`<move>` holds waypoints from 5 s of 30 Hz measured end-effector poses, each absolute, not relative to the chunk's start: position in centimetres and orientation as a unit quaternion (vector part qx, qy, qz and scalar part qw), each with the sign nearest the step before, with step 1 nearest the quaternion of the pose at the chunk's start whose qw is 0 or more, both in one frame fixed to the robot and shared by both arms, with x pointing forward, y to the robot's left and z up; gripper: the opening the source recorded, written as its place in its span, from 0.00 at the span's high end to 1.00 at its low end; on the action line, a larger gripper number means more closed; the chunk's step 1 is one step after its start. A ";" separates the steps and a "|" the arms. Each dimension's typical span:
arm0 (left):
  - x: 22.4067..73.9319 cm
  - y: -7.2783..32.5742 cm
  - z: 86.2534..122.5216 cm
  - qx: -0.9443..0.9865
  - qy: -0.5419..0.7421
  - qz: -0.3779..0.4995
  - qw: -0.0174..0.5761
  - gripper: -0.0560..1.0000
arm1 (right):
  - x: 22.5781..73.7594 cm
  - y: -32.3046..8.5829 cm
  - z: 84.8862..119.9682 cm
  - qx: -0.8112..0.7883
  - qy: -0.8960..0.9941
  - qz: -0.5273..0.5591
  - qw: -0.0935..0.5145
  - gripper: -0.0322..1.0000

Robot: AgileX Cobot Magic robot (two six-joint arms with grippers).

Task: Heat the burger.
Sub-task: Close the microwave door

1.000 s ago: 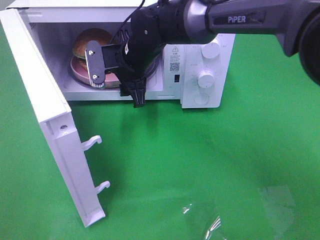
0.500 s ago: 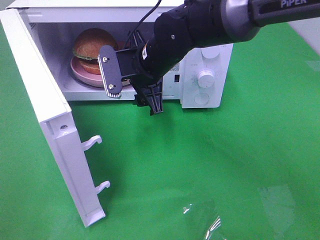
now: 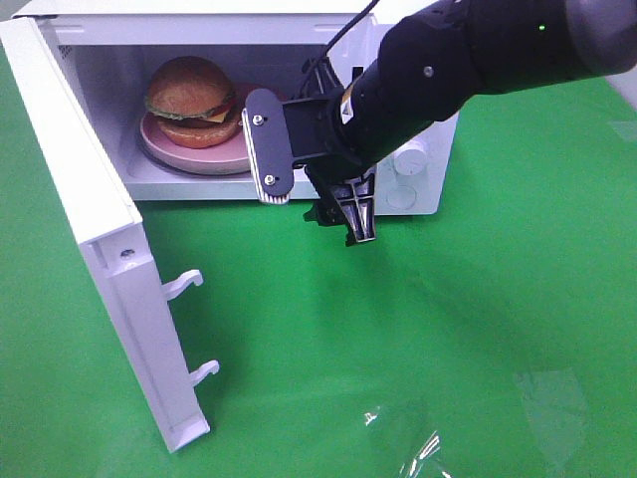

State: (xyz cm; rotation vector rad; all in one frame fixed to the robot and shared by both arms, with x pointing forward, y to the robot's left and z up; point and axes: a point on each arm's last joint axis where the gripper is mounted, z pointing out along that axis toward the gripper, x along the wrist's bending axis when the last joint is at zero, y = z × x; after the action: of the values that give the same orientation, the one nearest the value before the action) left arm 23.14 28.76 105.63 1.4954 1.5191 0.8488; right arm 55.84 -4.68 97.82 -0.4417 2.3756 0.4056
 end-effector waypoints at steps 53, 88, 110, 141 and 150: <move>23.1 28.8 105.6 0.594 0.604 0.337 0.411 0.02 | 37.7 -20.3 106.9 0.452 0.849 0.215 0.166 0.23; 23.1 28.8 105.6 0.594 0.604 0.337 0.411 0.02 | 25.4 -30.6 106.0 0.590 0.611 0.386 0.361 0.23; 23.1 28.8 105.6 0.594 0.604 0.337 0.411 0.02 | 23.9 -30.8 105.8 0.578 0.593 0.412 0.381 0.27; 23.1 28.8 105.6 0.594 0.604 0.337 0.411 0.02 | 23.9 -30.8 105.8 0.578 0.593 0.412 0.381 0.27; 23.1 28.8 105.6 0.593 0.605 0.338 0.410 0.02 | 23.9 -30.8 105.8 0.578 0.593 0.412 0.381 0.27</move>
State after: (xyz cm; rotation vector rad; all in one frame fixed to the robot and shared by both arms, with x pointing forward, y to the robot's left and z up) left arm 23.14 28.78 105.63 1.4935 1.5220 0.8501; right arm 23.90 -30.85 105.78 1.4754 1.5136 1.0507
